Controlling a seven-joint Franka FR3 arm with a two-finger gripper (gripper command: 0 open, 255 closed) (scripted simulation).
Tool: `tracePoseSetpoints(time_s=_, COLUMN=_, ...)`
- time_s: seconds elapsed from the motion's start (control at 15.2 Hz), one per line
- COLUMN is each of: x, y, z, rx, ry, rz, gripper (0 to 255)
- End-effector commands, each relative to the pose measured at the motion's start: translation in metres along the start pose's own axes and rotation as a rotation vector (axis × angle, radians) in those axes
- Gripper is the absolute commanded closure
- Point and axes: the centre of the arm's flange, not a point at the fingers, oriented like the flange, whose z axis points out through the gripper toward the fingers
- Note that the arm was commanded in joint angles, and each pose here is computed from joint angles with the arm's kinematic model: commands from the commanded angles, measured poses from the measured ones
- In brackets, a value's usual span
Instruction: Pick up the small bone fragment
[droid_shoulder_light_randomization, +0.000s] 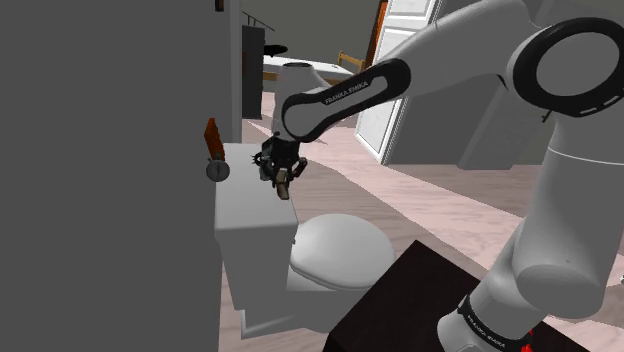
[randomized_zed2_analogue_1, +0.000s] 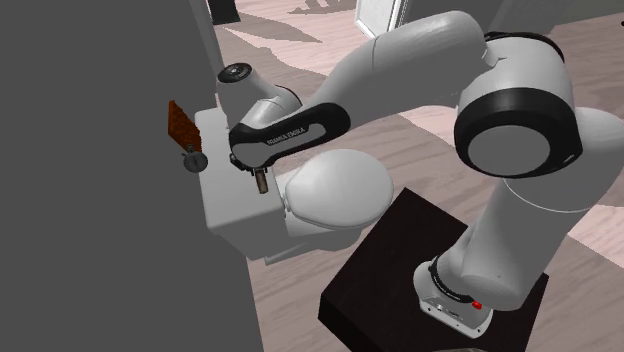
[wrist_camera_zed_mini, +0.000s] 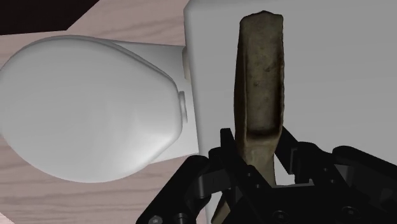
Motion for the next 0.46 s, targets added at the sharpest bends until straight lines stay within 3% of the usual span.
tracePoseSetpoints(time_s=0.0, x=0.001, y=-0.001, z=-0.011, rx=0.0, ry=0.0, rz=0.0, gripper=255)
tracePoseSetpoints(time_s=0.4, x=0.002, y=-0.001, z=-0.033, rx=0.0, ry=0.0, rz=0.0, gripper=255)
